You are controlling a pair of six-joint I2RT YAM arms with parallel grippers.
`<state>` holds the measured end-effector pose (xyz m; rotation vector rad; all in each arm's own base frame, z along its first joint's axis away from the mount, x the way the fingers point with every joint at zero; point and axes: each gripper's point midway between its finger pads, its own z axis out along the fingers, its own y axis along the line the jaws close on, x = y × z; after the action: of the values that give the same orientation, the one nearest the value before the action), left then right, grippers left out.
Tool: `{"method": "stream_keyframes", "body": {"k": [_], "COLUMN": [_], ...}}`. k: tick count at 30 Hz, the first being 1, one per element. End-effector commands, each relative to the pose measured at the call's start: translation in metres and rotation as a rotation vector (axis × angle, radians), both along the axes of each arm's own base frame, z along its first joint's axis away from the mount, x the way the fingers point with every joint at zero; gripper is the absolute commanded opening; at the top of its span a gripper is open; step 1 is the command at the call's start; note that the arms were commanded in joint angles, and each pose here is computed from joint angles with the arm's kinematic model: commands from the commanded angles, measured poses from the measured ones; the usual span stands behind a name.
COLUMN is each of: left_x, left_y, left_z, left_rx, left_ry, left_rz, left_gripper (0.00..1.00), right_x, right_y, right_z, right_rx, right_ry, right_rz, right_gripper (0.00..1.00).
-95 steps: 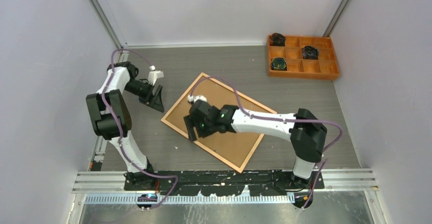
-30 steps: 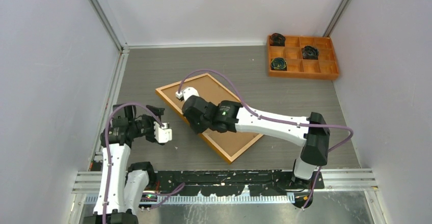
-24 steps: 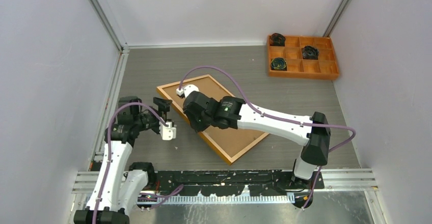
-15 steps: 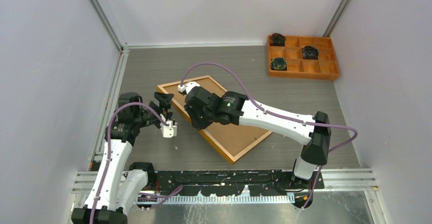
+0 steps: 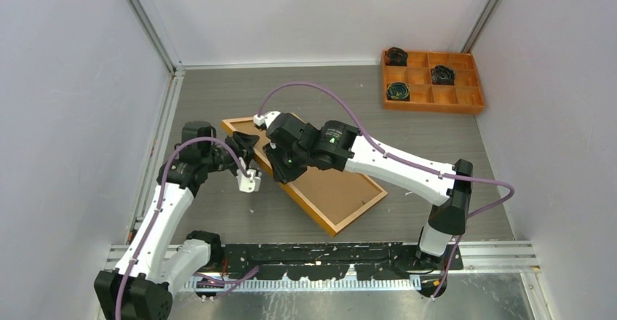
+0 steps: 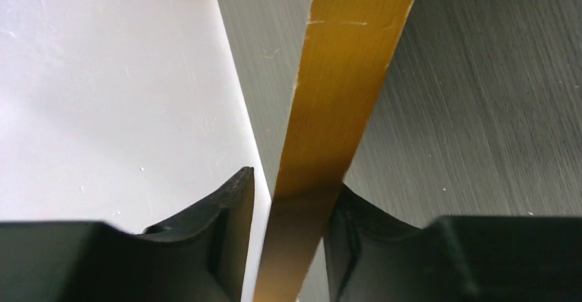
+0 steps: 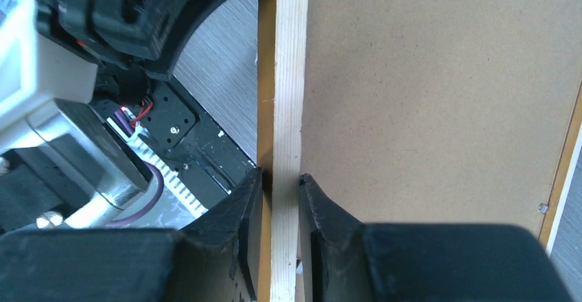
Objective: Put the photo into the frame
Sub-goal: Turn over the photo frame at the center of the board.
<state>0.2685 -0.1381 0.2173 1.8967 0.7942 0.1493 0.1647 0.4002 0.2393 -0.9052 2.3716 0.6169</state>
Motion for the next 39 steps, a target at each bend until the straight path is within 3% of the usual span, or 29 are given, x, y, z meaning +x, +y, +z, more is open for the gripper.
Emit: {"method": "stream_keyframes", "body": {"k": [1,2,4,6,8,16,23,28,36,39], "left_x": [0.01,0.01,0.008,0.005,0.003,-0.004,-0.007,-0.006,-0.003,0.0], "left_y": [-0.004,-0.003,-0.001,0.001,0.001,0.003,0.002,0.003,0.003,0.002], "left_z": [0.033,0.032,0.028,0.029,0.032,0.05,0.057,0.062,0.068,0.071], "left_rx": [0.001,0.015,0.041,0.042,0.029,0.001,-0.004,-0.024,-0.052,-0.075], "left_ry": [-0.116,-0.117,-0.105,-0.084,-0.067,-0.04,-0.046,-0.048,-0.051,-0.054], "left_rz": [-0.017,-0.021,-0.02,-0.009,0.002,0.026,0.024,0.041,0.062,0.074], "left_gripper": [0.32,0.21,0.05,0.01,0.01,0.01,0.02,0.01,0.01,0.06], "right_x": [0.005,0.006,0.01,0.016,0.022,0.012,-0.001,0.003,0.013,0.016], "right_y": [0.006,0.005,0.001,-0.006,-0.017,-0.06,-0.065,-0.068,-0.072,-0.069], "right_z": [0.037,0.037,0.038,0.042,0.047,0.037,0.025,0.021,0.014,0.024], "right_rx": [0.085,0.08,0.068,0.055,0.029,-0.164,-0.306,-0.366,-0.418,-0.384], "right_ry": [-0.043,-0.043,-0.053,-0.076,-0.12,-0.242,-0.366,-0.424,-0.484,-0.51], "right_rz": [0.026,0.022,0.0,-0.027,-0.057,-0.008,0.042,0.042,0.02,-0.008], "right_gripper": [0.11,0.14,0.38,0.61,0.75,0.94,0.94,0.87,0.55,0.41]}}
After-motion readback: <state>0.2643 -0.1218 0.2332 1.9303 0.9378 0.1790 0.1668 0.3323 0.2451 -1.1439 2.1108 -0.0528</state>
